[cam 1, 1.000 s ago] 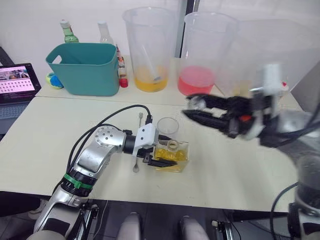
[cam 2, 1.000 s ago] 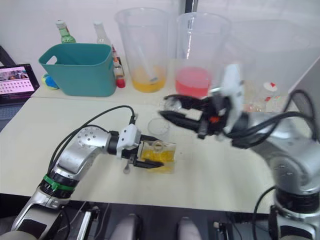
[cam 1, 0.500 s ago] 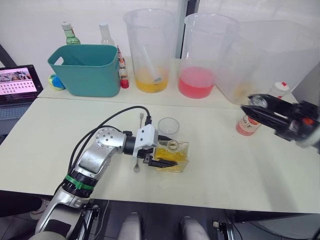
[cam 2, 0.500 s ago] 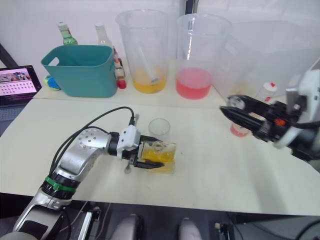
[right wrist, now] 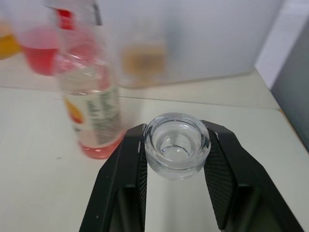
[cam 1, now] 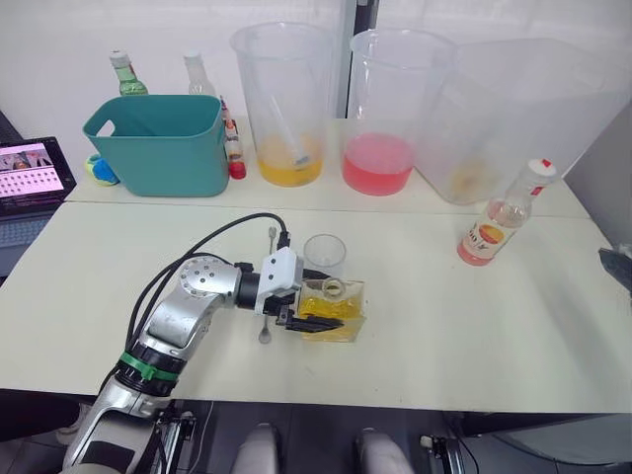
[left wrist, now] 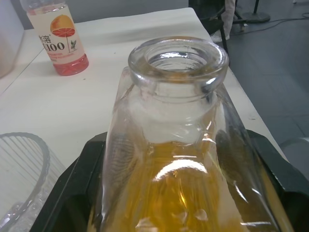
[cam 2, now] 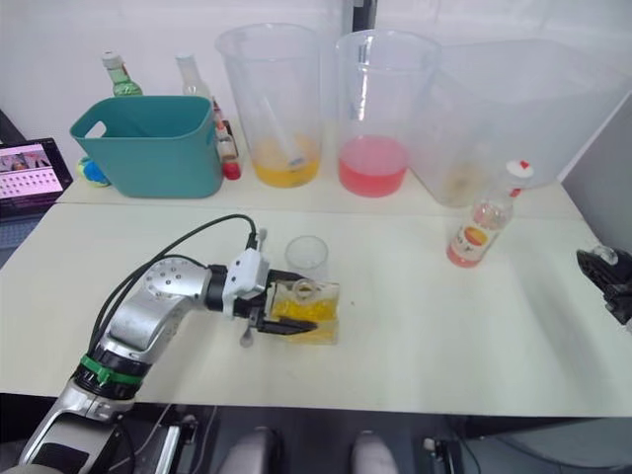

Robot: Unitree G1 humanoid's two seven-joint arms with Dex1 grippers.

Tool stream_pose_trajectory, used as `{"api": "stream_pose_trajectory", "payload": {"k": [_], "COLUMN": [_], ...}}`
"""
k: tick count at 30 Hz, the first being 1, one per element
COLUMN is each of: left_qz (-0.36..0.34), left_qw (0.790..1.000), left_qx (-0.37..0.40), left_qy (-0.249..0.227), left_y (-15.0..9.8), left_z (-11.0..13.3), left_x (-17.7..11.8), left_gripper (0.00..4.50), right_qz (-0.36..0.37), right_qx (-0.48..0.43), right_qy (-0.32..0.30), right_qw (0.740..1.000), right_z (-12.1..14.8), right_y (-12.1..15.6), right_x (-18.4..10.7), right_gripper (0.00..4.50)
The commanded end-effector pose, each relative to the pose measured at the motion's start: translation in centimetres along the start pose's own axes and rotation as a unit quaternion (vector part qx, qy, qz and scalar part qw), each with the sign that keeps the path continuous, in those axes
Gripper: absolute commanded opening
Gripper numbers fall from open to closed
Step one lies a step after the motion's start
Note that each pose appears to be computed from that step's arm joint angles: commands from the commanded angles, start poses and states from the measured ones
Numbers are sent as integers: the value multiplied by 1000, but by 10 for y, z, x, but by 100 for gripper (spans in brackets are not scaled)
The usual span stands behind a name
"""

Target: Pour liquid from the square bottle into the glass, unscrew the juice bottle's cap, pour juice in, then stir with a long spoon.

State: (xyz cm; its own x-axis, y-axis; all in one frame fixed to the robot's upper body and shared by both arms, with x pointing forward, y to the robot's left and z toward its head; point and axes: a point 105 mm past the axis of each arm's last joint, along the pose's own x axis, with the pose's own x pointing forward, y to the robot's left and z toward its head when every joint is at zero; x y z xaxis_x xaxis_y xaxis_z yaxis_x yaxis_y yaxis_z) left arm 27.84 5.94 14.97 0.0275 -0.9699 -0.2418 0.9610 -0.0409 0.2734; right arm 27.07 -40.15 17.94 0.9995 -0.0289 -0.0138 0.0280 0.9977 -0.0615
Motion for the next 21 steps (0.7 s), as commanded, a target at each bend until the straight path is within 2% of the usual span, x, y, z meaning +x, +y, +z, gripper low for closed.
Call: {"api": "stream_pose_trajectory", "payload": {"k": [1,7,13,21], "left_qz": [-13,10,1,11], "left_qw": [1000,999,999,999], "left_qx": [-25,-36,-50,-52], "left_qy": [11,11,5,9], "left_y": [-13,-16,-28,-29], "left_z": [-8,-8,-4,-5], "left_x": [2,0,-3,-5], "left_gripper": [281,281,281,281], "right_qz": [-53,-84,-103,-86], "right_qx": [-26,-6,14,25], "right_qy": [1,26,46,53], "right_qw": [998,996,994,995], "right_z": [-11,-43,-73,-81], "right_y": [-19,-33,-35,-32], "right_x": [8,22,21,17], "right_gripper": [112,112,112,112]}}
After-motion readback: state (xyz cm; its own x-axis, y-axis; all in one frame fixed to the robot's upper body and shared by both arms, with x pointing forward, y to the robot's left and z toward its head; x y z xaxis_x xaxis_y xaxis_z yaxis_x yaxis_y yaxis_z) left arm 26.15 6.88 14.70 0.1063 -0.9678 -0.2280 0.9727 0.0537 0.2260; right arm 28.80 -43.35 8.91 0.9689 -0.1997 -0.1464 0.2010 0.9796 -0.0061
